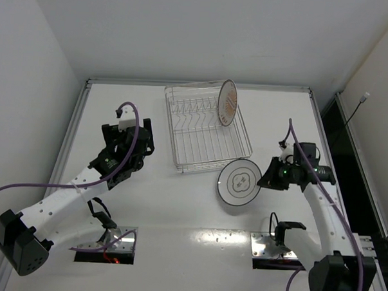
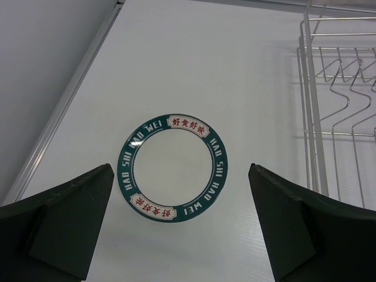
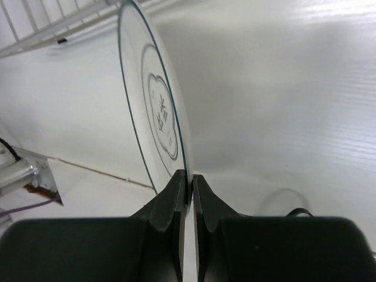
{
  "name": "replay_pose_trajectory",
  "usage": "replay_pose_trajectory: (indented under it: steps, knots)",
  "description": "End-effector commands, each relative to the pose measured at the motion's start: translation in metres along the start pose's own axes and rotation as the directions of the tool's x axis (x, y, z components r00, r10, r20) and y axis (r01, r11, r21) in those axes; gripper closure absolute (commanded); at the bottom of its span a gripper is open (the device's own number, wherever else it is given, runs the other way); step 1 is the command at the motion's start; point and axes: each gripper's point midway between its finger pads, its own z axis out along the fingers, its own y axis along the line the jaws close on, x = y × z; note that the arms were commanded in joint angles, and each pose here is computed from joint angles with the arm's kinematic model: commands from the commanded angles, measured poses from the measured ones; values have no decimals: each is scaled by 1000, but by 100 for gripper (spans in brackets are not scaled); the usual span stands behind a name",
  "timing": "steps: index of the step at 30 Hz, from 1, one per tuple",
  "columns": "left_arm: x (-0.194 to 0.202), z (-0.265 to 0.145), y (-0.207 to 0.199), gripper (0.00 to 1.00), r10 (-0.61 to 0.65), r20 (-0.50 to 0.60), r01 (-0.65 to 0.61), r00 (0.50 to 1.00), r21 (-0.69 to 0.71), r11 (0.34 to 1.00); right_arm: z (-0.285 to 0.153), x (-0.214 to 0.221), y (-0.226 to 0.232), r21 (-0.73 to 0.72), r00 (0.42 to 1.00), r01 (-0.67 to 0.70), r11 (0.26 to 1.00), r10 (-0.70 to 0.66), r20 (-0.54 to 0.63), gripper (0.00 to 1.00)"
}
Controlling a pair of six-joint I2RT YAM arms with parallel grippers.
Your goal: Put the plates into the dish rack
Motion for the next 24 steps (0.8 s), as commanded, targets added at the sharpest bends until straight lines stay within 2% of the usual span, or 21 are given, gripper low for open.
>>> replay_pose_trajectory:
  steps: [1,4,7,12,14,15,18,24]
  knots:
    - [-20,-5,4,0,-42,44,43,998,-13,999,-32,-34,11,82,992,68,994,-76,98,100]
    - [-18,-4,3,0,-35,39,35,999,-15,999,-57,-75,32,85,967,80,993,-98,237,100]
    - [-18,-4,3,0,-35,39,35,999,-15,999,-89,-127,60,103,899,105,989,-139,415,100]
    - [-19,-4,5,0,-35,42,36,999,-23,999,-127,-192,104,146,795,150,978,-207,570,100]
    - [-18,-4,3,0,-35,39,35,999,-15,999,-117,-213,107,188,791,136,973,-221,571,100]
    - [-18,-4,3,0,-35,39,35,999,-15,999,-121,-225,125,180,763,161,970,-239,601,100]
    - [-18,-4,3,0,-35,39,35,999,-15,999,-103,-258,145,239,729,188,952,-299,615,100]
    - [-16,-3,2,0,-27,34,28,999,-17,999,-67,-318,180,432,655,222,874,-462,598,100]
